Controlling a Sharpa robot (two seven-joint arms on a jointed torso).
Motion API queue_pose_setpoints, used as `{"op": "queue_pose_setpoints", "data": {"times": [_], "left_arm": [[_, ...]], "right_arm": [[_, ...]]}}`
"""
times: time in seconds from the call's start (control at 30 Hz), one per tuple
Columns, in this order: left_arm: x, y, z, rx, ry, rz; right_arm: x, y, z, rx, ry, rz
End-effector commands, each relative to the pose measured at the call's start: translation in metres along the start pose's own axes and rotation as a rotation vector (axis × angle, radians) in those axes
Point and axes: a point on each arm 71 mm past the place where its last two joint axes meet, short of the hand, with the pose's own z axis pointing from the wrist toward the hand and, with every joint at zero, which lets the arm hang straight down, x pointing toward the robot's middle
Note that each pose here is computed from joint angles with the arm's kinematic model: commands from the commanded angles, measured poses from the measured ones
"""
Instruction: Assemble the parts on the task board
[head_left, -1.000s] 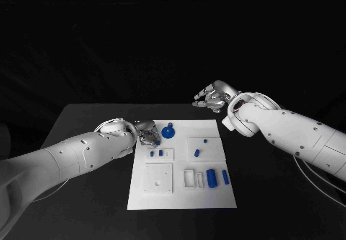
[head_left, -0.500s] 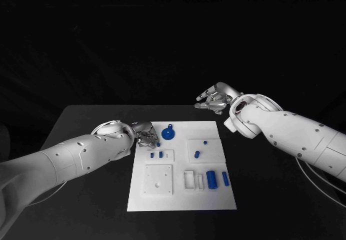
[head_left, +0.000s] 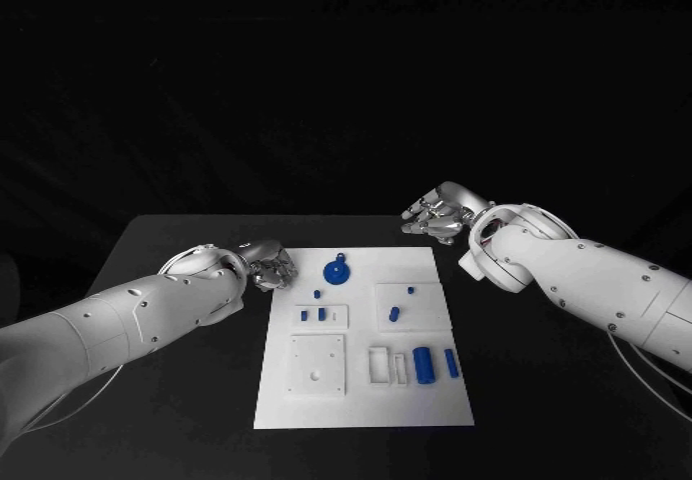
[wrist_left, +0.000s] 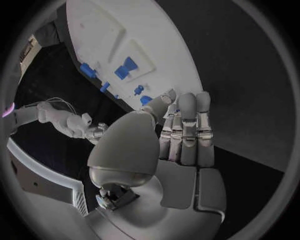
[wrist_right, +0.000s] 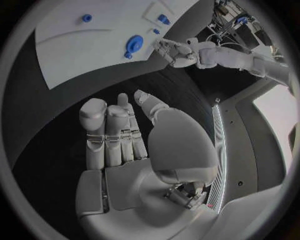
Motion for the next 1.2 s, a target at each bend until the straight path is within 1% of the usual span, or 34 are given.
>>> {"op": "queue_pose_setpoints", "data": {"times": [0.03, 0.17, 0.23, 0.3, 0.33, 0.4, 0.5, 0.6, 0.7, 0.83, 0.97, 1.2], "left_arm": [[-0.0172, 0.0024, -0.0037, 0.006, -0.108, -0.212], [-0.0314, 0.0073, -0.0113, -0.002, -0.138, -0.438], [-0.0362, 0.0077, -0.0149, 0.003, -0.149, -0.522], [-0.0417, 0.0068, -0.0207, 0.020, -0.162, -0.634], [-0.0440, 0.0057, -0.0238, 0.032, -0.169, -0.684], [-0.0467, 0.0036, -0.0281, 0.050, -0.177, -0.750], [-0.0518, -0.0027, -0.0382, 0.086, -0.200, -0.883], [-0.0541, -0.0088, -0.0458, 0.111, -0.218, -0.975], [-0.0557, -0.0142, -0.0509, 0.129, -0.227, -1.025], [-0.0569, -0.0174, -0.0547, 0.139, -0.232, -1.052], [-0.0578, -0.0185, -0.0566, 0.142, -0.238, -1.064], [-0.0595, -0.0185, -0.0573, 0.143, -0.255, -1.072]], "right_arm": [[0.008, -0.003, -0.004, -0.041, 0.047, -0.150], [0.015, -0.008, -0.009, -0.043, 0.060, -0.270], [0.018, -0.010, -0.011, -0.041, 0.064, -0.310], [0.024, -0.012, -0.013, -0.039, 0.067, -0.367], [0.027, -0.013, -0.014, -0.037, 0.068, -0.393], [0.031, -0.015, -0.015, -0.033, 0.070, -0.427], [0.043, -0.018, -0.018, -0.031, 0.076, -0.498], [0.053, -0.020, -0.018, -0.029, 0.089, -0.545], [0.061, -0.021, -0.020, -0.027, 0.109, -0.578], [0.068, -0.020, -0.022, -0.026, 0.130, -0.601], [0.074, -0.021, -0.022, -0.021, 0.142, -0.616], [0.085, -0.021, -0.023, -0.020, 0.165, -0.626]]}}
